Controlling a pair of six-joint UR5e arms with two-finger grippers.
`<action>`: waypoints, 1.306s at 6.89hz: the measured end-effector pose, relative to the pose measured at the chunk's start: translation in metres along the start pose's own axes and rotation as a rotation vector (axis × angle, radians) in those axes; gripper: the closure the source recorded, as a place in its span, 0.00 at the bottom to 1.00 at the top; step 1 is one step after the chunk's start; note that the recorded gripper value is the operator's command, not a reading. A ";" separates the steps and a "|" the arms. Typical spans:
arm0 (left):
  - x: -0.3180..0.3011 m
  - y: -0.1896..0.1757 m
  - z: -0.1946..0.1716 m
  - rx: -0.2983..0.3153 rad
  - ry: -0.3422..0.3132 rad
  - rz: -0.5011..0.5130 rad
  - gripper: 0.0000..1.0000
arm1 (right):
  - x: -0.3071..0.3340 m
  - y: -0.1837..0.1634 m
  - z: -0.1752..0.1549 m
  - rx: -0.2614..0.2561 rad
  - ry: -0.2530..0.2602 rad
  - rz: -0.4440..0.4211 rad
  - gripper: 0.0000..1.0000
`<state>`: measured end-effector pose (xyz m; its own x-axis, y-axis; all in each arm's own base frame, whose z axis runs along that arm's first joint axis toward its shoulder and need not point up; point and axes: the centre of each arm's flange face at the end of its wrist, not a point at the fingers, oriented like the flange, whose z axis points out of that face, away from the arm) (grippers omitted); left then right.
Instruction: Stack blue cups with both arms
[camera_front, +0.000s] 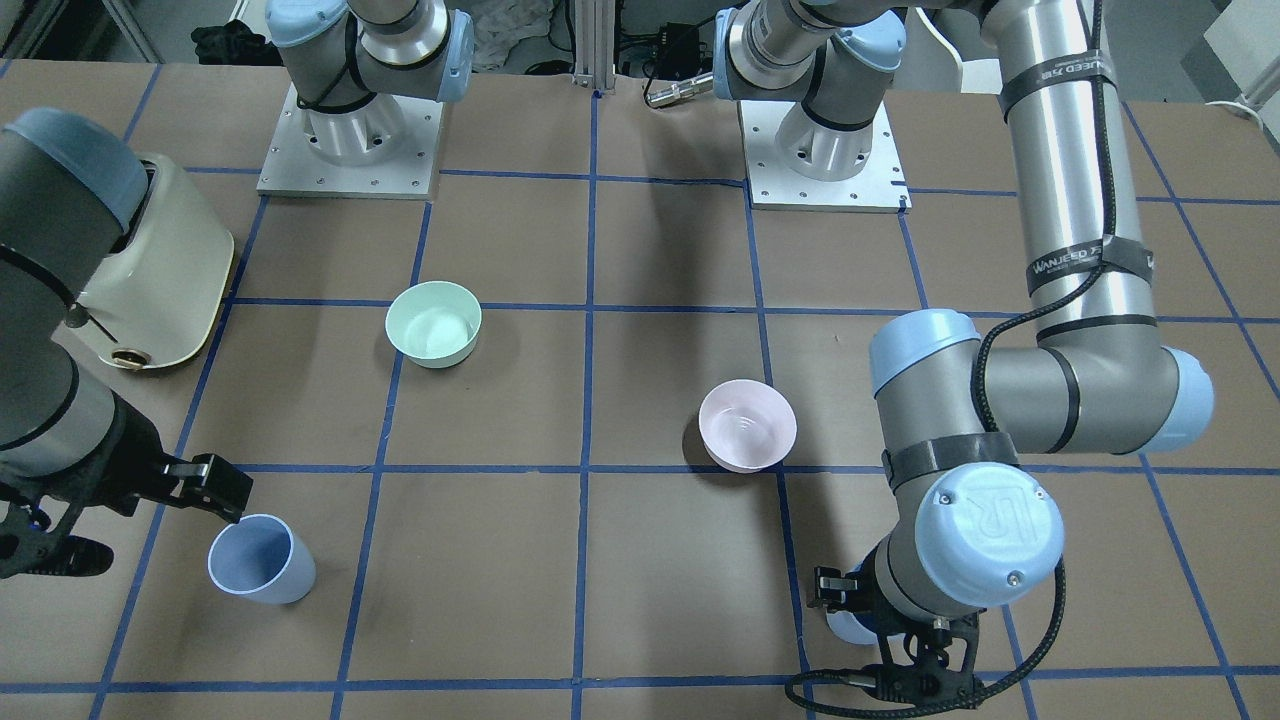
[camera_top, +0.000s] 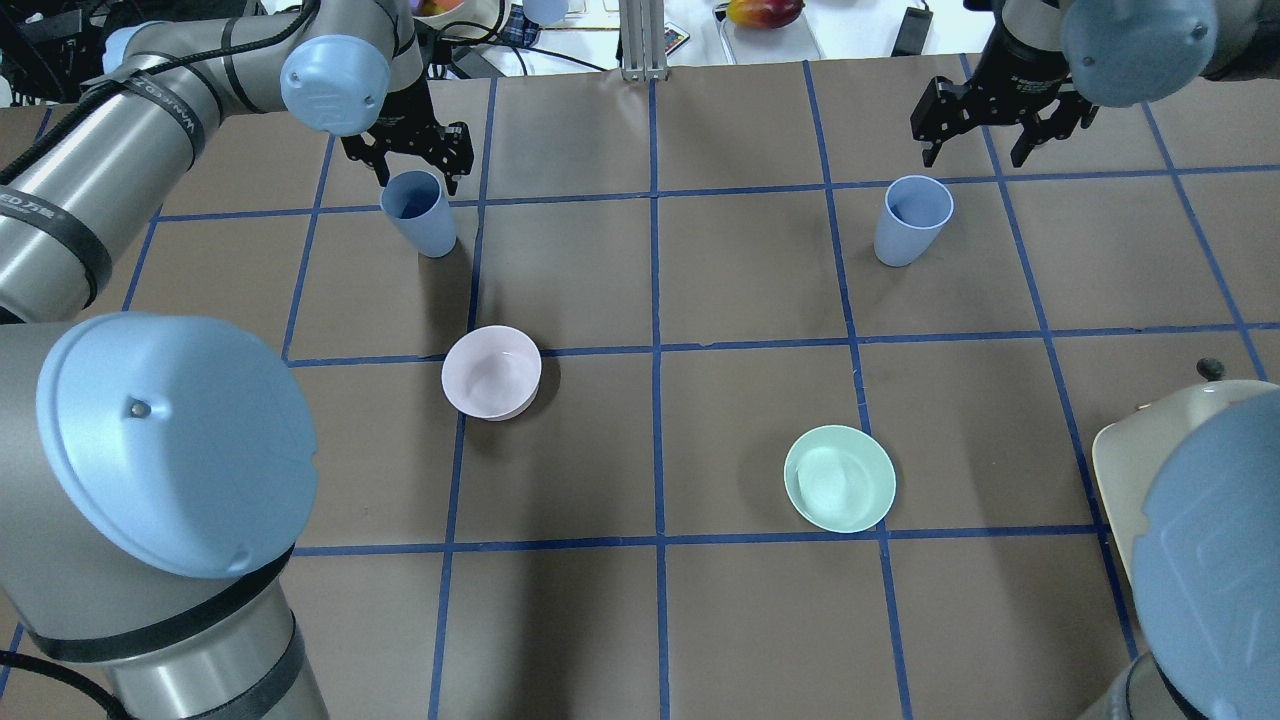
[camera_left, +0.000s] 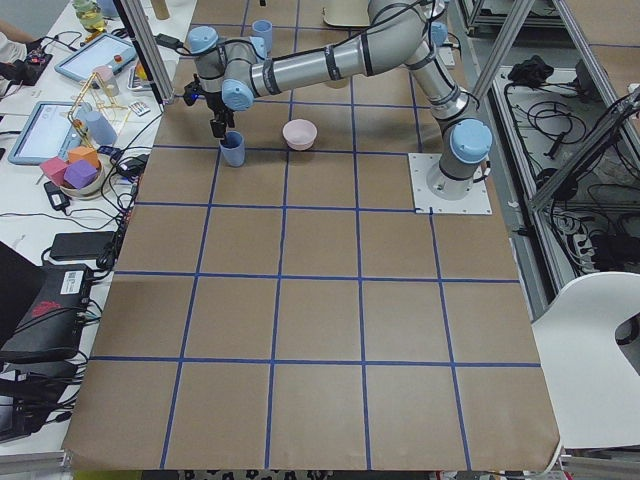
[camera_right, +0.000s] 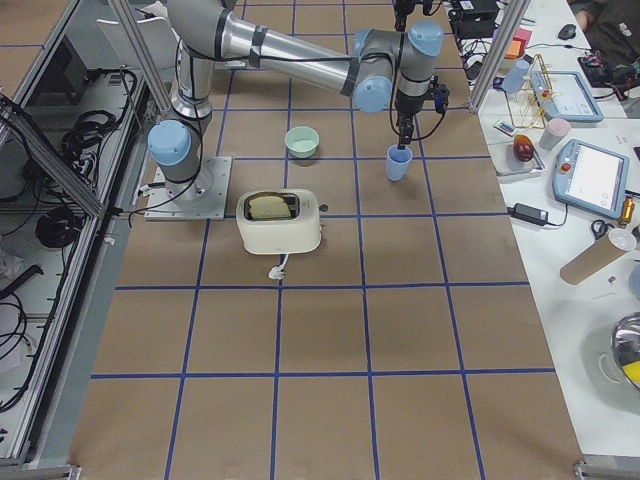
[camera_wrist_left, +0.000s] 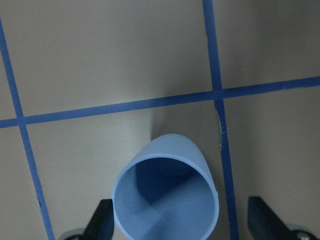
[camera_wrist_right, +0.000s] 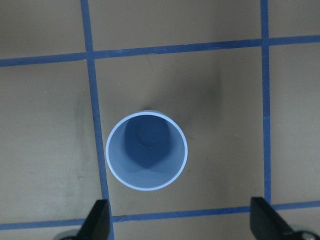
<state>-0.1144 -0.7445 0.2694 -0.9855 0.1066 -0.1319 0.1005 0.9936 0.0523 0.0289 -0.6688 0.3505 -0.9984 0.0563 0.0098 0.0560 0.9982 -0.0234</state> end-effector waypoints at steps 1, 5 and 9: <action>0.000 -0.001 0.003 -0.003 0.001 -0.016 0.53 | 0.003 -0.009 0.021 -0.007 0.000 -0.004 0.00; 0.001 -0.002 0.006 -0.003 0.008 -0.027 1.00 | 0.028 -0.028 0.086 -0.063 -0.011 0.022 0.22; 0.036 -0.009 -0.026 0.068 0.065 -0.075 1.00 | 0.029 -0.027 0.100 -0.095 -0.014 0.025 1.00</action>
<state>-0.1541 -0.7502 0.2901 -0.9971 0.0315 -0.0686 0.0332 0.9992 -0.0231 -0.0024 -0.6966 0.2513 -0.9967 0.0811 -0.0040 0.0807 0.9942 0.0718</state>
